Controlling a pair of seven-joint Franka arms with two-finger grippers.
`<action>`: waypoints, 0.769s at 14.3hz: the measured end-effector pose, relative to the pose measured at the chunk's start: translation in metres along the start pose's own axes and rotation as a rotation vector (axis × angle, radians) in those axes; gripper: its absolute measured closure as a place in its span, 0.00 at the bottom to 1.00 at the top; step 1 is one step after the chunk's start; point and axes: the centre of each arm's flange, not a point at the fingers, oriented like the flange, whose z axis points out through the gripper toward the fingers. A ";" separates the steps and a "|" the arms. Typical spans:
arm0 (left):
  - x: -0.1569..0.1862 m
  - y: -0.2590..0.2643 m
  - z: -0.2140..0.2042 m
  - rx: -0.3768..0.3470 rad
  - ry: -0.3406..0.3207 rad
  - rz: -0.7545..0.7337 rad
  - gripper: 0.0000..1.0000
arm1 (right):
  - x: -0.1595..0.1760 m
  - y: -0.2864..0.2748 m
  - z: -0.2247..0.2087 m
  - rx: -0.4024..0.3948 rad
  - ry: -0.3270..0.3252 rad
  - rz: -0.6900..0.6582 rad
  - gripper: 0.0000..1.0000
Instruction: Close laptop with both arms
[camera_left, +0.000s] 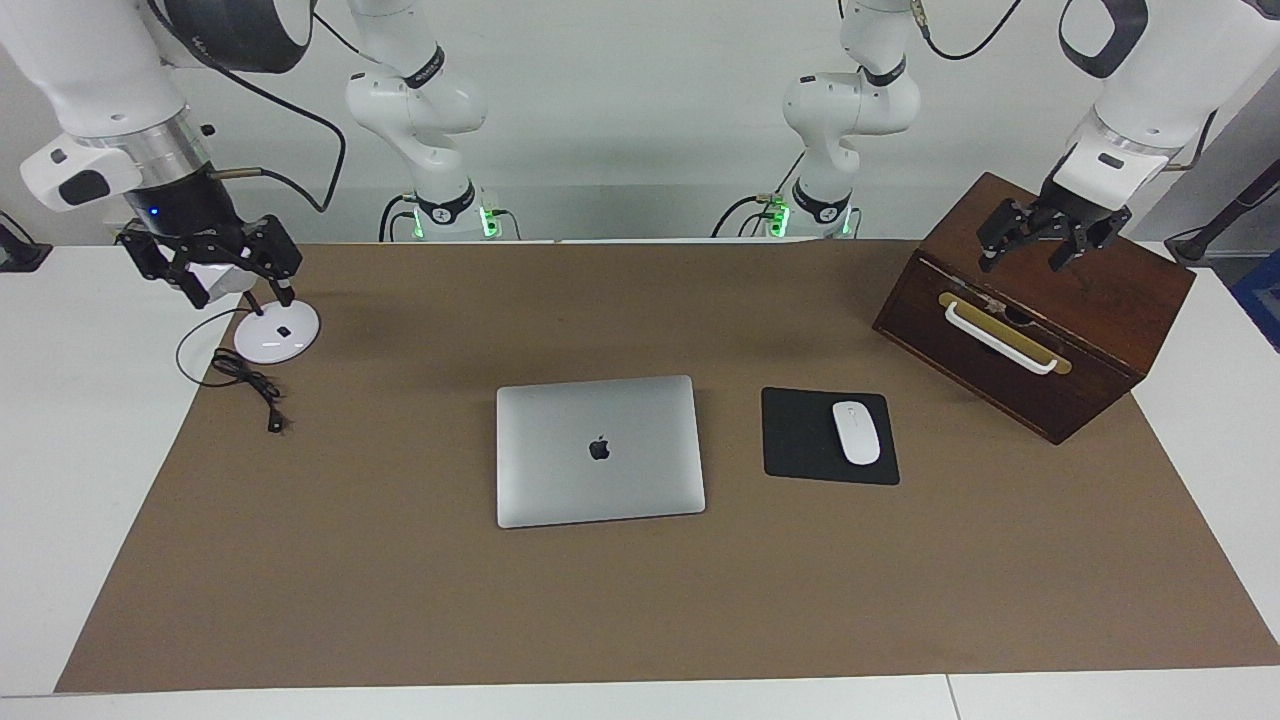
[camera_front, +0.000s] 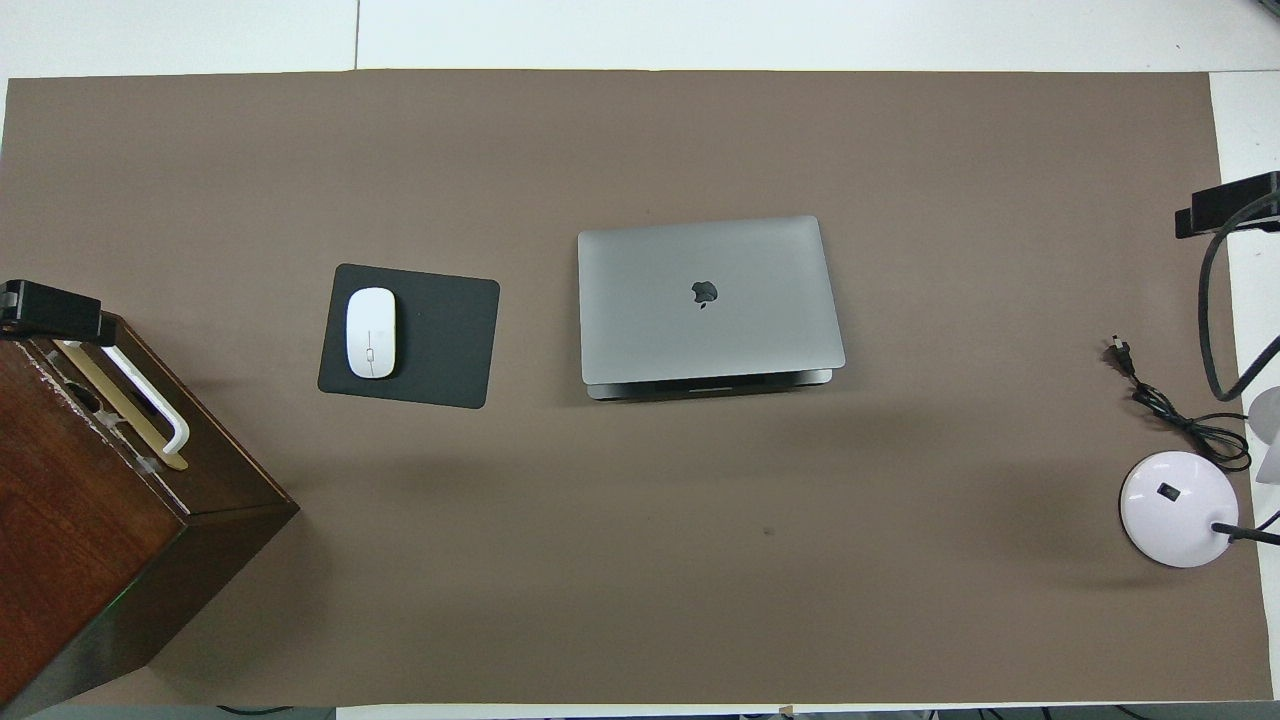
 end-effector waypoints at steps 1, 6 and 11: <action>0.000 0.000 0.000 0.000 0.001 0.000 0.00 | 0.000 0.000 0.000 0.000 0.000 -0.001 0.00; 0.000 0.000 -0.002 0.000 0.004 0.000 0.00 | 0.000 -0.006 0.000 0.001 0.000 -0.010 0.00; 0.001 0.000 -0.003 0.001 0.006 0.000 0.00 | 0.000 -0.008 0.002 0.005 -0.004 -0.013 0.00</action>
